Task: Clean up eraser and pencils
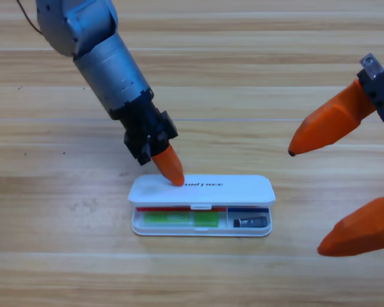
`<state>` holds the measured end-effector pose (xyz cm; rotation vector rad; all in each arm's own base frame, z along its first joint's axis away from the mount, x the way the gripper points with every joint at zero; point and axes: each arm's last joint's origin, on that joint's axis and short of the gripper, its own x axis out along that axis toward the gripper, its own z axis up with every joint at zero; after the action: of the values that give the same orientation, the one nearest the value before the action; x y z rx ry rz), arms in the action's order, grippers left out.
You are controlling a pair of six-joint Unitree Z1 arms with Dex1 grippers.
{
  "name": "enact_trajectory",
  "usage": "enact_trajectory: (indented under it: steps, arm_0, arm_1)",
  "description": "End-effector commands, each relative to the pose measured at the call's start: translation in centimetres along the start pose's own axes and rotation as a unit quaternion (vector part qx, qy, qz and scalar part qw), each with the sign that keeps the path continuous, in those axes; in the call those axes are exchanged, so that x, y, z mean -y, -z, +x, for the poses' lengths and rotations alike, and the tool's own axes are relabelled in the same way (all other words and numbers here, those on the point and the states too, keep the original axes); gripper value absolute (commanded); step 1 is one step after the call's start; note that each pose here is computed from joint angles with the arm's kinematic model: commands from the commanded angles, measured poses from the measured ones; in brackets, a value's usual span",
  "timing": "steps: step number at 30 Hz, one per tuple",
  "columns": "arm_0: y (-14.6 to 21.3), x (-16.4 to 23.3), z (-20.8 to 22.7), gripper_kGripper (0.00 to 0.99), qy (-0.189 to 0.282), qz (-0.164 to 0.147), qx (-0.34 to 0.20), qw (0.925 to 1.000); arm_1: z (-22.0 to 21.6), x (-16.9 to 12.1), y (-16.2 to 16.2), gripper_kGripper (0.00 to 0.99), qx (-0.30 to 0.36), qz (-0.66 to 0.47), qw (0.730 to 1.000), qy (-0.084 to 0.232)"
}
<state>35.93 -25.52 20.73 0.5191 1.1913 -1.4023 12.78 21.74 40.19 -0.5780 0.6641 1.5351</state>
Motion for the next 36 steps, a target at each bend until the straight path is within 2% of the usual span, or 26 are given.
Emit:
enact_trajectory:
  steps: [1, 7, 27, 30, 36]
  arm_0:
    - [-0.3, 1.5, 2.0, 0.000, 0.007, 0.007, -0.021, 0.9997]
    - [-0.1, 2.4, 3.0, 0.000, 0.005, 0.011, -0.033, 0.9994]
    - [1.6, 3.8, 6.3, 0.000, -0.048, 0.038, -0.084, 0.9946]
    - [0.9, 5.5, 4.1, 0.000, -0.065, 0.046, -0.073, 0.9942]
    - [-0.7, 13.4, -5.3, 0.000, -0.109, 0.088, -0.017, 0.9900]
  arm_1:
    - [0.4, -0.4, 0.4, 0.989, 0.007, 0.001, 1.000, -0.012]
    - [0.5, -0.3, 0.3, 0.989, 0.008, 0.003, 1.000, -0.012]
    - [1.0, 0.0, 0.4, 0.989, 0.003, 0.010, 1.000, -0.014]
    - [1.1, 0.0, 0.4, 0.989, 0.002, 0.010, 1.000, -0.015]
    - [1.3, 0.2, 0.3, 0.989, 0.001, 0.013, 1.000, -0.015]
